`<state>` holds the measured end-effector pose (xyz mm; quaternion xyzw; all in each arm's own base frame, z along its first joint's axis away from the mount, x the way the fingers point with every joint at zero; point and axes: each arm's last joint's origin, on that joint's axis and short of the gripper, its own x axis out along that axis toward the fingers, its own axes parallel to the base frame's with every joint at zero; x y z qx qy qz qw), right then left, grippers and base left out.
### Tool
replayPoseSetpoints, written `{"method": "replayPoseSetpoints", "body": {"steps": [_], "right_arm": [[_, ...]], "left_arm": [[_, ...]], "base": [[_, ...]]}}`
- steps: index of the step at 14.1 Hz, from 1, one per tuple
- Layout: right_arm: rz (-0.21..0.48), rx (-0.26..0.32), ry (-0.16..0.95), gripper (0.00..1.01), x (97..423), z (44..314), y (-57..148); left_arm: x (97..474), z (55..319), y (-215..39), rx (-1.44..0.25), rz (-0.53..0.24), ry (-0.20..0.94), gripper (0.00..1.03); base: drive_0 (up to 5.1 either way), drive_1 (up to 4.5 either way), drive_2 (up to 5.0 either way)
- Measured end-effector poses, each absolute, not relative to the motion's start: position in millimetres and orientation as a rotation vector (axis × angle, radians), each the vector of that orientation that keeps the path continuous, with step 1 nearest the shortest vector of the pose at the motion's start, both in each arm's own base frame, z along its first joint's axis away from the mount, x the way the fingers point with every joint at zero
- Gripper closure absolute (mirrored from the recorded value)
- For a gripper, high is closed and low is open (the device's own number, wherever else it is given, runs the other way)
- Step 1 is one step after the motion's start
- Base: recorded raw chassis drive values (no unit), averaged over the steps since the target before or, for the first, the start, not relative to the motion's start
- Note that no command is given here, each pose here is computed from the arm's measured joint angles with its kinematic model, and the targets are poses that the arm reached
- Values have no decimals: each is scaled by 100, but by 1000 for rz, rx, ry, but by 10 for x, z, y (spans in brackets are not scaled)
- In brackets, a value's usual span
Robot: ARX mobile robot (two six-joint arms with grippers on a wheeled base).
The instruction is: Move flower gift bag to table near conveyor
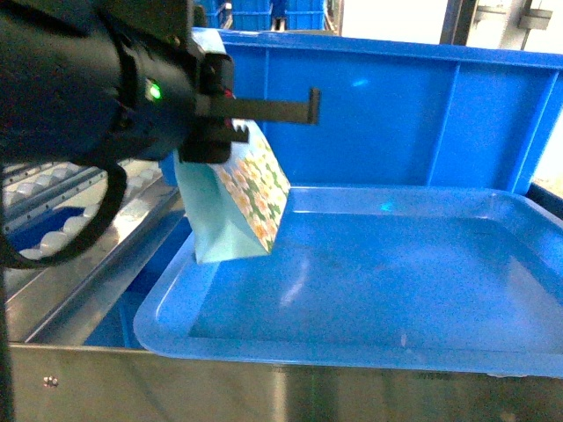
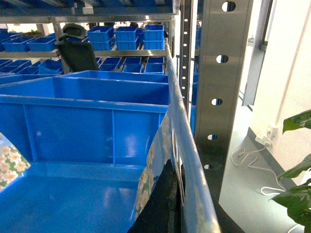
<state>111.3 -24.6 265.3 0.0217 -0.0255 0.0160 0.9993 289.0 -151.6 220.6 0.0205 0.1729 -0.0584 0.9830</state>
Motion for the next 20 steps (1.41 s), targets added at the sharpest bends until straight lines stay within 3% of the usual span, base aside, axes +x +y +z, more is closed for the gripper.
{"method": "replayPoseSetpoints", "body": {"steps": [6,7,8,11,20], "right_arm": [[32,43,-51,99,1113,2653,-246],[32,43,-51,99,1113,2653,-246],[32,43,-51,99,1113,2653,-246],[31,43,-52,99,1114,2651,-246],[32,44,-49,99,1114,2648,-246]], "left_arm": [[2380,2611,-1029,60,-16,133,101],[2119,2638,-905,60,42,94,101],[1566,2515,-876,80,77,59,101],[1507,2530,-865,82,87,37,101],[1506,2532,-863,82,89,37,101]], "base": [[0,0,0],[0,0,0],[0,0,0],[0,0,0],[-471,265,265]]}}
